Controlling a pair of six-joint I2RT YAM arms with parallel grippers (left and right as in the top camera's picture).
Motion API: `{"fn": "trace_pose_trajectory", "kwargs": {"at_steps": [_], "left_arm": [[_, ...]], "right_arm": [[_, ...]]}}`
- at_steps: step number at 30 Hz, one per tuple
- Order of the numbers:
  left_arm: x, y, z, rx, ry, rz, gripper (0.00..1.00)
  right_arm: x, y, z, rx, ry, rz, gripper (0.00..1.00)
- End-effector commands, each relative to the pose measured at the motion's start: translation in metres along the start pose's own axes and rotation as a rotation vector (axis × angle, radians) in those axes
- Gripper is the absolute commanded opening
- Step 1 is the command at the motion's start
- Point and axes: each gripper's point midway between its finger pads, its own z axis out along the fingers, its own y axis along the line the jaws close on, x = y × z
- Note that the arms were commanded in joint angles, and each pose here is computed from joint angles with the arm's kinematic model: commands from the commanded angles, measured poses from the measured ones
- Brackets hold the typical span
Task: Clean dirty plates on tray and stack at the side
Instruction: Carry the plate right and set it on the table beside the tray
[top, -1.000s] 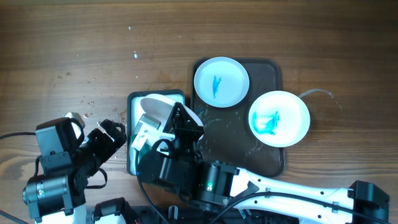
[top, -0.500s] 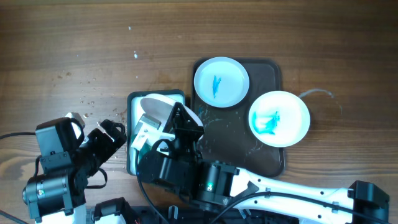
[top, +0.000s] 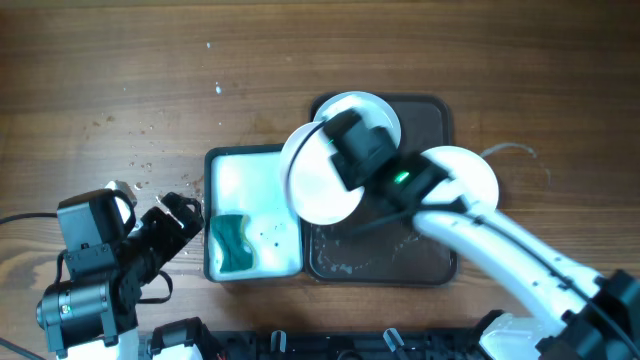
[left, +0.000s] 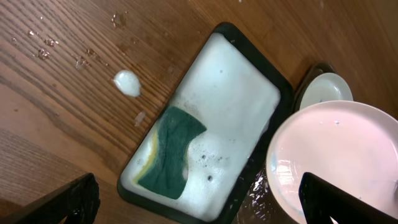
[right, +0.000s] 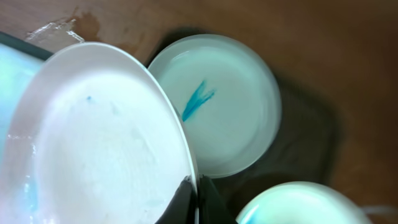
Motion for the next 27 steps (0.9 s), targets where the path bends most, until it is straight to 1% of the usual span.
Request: {"fn": "trace_pose_trajectory", "kwargs": {"at_steps": [1,2,3,5,8,10,11,13,16,22,25,27], "left_arm": [[-0.004,-0.004,-0.004,0.017,-0.012,-0.013,1.0],[-0.004,-0.004,-0.004,0.017,-0.012,-0.013,1.0],[-0.004,-0.004,-0.004,0.017,-0.012,-0.013,1.0],[-0.004,-0.004,-0.004,0.017,-0.012,-0.013,1.0],[-0.004,-0.004,-0.004,0.017,-0.012,-0.013,1.0],[-0.004,-0.004,-0.004,0.017,-0.012,-0.013,1.0],[-0.004,-0.004,-0.004,0.017,-0.012,-0.013,1.0],[-0.004,-0.004,-0.004,0.017,-0.012,-0.013,1.0],[-0.004,-0.004,-0.004,0.017,-0.012,-0.013,1.0],[-0.004,-0.004,-0.004,0.017,-0.012,-0.013,1.0],[-0.004,-0.004,-0.004,0.017,-0.012,-0.013,1.0],[-0.004,-0.004,-0.004,0.017,-0.012,-0.013,1.0]], "right_arm": [[-0.001,-0.025,-0.022,-0.277,0.051,0.368,0.04],[0.008,-0.054,-0.019,-0.233,0.081,0.453,0.04],[0.025,-0.09,-0.014,-0.16,0.13,0.558,0.04],[0.059,-0.14,-0.009,-0.059,0.21,0.701,0.04],[0.124,-0.199,-0.001,0.093,0.326,0.941,0.04],[0.162,-0.223,0.005,0.168,0.383,1.034,0.04],[0.189,-0.232,0.01,0.195,0.429,1.096,0.04],[0.214,-0.232,0.016,0.208,0.481,1.139,0.04],[0.232,-0.222,0.026,0.2,0.526,1.14,0.04],[0.232,-0.216,0.026,0.189,0.54,1.129,0.05],[0.223,-0.217,0.024,0.17,0.509,1.134,0.04],[0.209,-0.22,0.019,0.15,0.457,1.136,0.04]]}}
